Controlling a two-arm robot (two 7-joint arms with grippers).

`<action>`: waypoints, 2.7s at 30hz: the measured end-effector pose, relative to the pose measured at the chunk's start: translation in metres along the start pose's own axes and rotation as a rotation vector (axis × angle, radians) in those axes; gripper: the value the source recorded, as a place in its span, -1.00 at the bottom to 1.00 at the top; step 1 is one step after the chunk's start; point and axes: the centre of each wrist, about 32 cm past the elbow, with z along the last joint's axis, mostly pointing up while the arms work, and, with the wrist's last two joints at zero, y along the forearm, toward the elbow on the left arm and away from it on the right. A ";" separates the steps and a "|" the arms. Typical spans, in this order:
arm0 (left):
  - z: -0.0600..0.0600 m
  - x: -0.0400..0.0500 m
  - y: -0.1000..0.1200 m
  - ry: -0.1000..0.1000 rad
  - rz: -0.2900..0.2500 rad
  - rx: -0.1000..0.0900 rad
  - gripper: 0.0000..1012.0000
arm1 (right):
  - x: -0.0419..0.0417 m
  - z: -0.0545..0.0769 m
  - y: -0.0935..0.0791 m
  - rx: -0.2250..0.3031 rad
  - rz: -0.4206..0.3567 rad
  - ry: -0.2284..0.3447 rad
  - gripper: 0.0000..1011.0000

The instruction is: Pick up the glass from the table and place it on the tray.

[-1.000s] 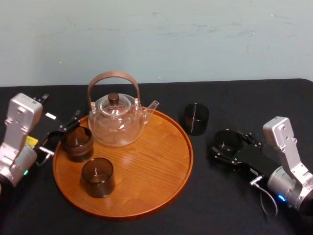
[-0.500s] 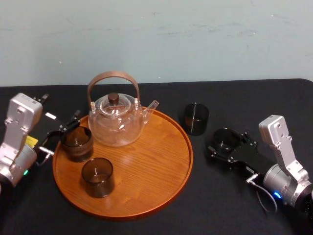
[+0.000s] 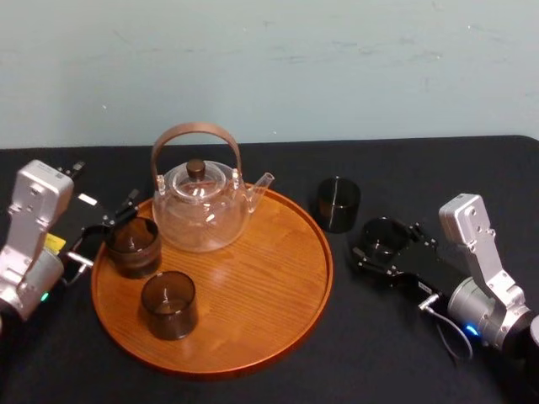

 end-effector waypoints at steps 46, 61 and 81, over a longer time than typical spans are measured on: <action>0.000 0.0000 0.000 0.000 0.000 0.000 0.98 | -0.0088 0.027 -0.006 0.111 0.087 -0.068 0.81; 0.000 0.0000 0.000 0.000 0.000 0.000 0.98 | -0.0422 0.038 0.011 0.152 0.233 -0.086 0.81; 0.000 0.0000 0.000 0.000 0.000 0.000 0.98 | -0.0697 0.034 0.037 0.153 0.358 -0.067 0.81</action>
